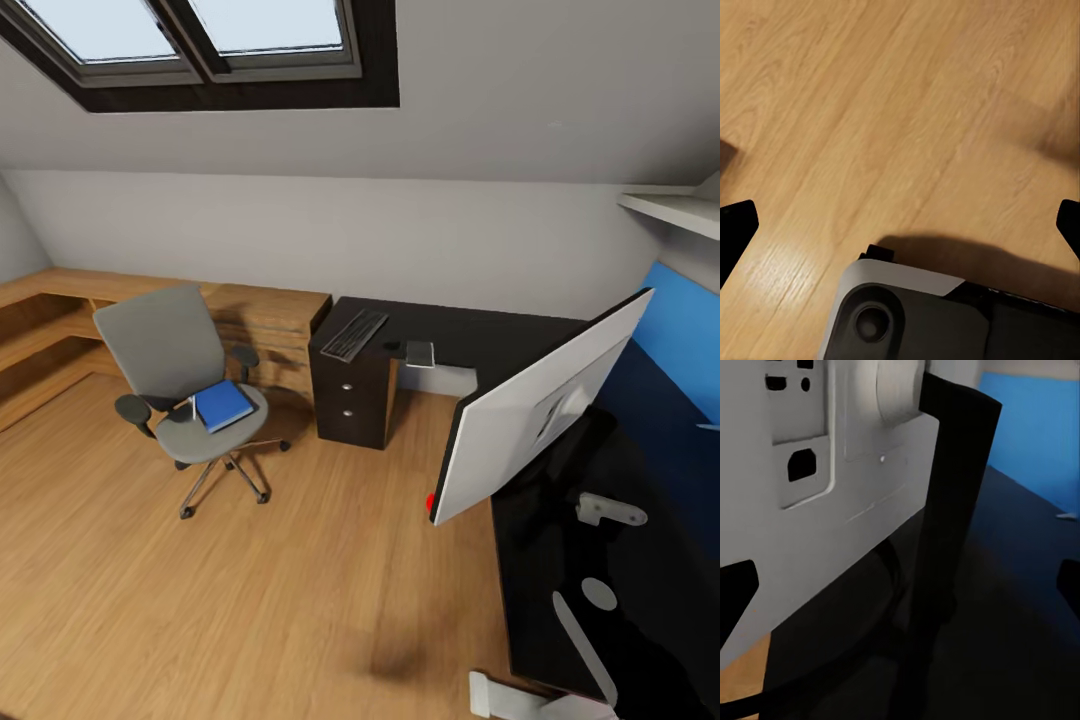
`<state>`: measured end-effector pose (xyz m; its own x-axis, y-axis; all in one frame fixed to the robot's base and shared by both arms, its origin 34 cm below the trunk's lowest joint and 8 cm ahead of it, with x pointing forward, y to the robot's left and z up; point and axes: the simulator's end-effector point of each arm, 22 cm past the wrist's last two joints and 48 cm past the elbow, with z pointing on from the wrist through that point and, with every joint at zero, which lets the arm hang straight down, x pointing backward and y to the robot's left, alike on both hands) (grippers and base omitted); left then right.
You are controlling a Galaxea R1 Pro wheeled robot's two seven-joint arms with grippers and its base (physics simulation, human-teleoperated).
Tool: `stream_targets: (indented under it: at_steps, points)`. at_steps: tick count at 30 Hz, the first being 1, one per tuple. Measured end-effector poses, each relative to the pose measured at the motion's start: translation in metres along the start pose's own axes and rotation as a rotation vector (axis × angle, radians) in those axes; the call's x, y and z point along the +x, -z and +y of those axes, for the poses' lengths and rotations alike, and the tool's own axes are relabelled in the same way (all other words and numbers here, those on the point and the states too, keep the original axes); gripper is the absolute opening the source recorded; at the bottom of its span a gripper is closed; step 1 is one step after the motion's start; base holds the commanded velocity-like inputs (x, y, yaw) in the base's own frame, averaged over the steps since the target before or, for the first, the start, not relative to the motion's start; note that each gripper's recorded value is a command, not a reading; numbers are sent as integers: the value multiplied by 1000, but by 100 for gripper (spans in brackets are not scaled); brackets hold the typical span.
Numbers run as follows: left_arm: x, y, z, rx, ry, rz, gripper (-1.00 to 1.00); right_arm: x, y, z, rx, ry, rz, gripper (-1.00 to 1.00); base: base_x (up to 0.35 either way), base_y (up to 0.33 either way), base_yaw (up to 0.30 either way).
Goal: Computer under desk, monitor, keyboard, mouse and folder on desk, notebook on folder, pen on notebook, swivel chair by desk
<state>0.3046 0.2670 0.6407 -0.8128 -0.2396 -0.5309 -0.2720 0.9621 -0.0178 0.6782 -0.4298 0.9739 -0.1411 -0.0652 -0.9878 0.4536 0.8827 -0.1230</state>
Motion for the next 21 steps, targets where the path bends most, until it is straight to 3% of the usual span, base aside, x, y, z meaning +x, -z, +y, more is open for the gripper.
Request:
stream_targets:
  at_steps: [12,21]
  points:
    - [1,0,-3,7,-3,1,100,22,-7,-35,52,42,32,100,102,-91,0]
    - [2,1,-9,10,5,5,100,23,-8,-39,57,46,34,100,14,-16,0]
